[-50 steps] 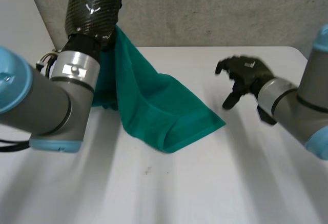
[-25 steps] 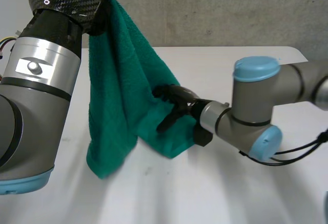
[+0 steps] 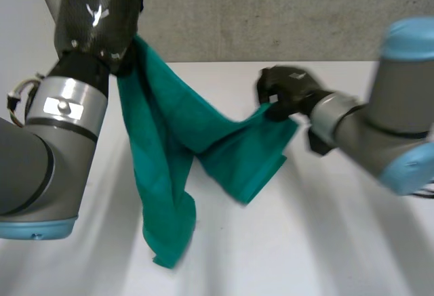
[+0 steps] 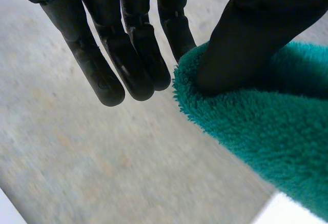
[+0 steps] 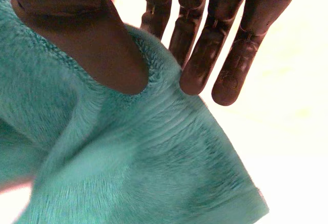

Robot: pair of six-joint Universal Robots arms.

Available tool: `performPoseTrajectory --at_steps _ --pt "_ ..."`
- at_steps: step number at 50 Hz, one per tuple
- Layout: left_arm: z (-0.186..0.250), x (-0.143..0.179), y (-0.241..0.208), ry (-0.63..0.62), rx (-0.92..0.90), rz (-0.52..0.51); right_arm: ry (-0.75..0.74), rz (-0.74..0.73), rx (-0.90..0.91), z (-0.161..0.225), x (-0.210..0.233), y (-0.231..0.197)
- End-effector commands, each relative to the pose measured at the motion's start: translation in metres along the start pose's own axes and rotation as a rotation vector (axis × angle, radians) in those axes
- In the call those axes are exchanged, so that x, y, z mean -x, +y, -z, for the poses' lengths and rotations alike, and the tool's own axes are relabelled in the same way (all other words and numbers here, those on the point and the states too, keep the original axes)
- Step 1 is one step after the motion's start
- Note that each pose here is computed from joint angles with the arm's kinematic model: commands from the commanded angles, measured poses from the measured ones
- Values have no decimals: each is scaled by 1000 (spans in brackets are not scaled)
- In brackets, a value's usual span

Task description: Fold the towel.

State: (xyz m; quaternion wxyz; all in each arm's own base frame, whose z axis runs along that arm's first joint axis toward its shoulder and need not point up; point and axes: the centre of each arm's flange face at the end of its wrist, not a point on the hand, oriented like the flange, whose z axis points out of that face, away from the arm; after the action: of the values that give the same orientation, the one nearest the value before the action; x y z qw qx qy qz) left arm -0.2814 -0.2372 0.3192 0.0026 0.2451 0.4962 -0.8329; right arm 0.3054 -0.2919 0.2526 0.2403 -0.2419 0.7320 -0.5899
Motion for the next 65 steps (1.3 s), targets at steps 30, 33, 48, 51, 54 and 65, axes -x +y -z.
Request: performPoseTrajectory --at_steps 30,33,48,51,54,65 --pt "-119 32 -43 -241 -368 11 444 469 -648 -5 -18 -168" --pt "-111 45 -62 -288 -449 15 439 473 -707 21 -12 -181" --pt "20 -33 77 62 191 -5 264 506 -106 40 -7 -9" --pt "45 -48 91 128 263 -6 216 504 58 48 -6 34" --pt "70 -64 100 199 319 -5 209 493 124 48 -11 55" --pt "88 -84 122 279 401 -19 176 413 270 50 -28 114"
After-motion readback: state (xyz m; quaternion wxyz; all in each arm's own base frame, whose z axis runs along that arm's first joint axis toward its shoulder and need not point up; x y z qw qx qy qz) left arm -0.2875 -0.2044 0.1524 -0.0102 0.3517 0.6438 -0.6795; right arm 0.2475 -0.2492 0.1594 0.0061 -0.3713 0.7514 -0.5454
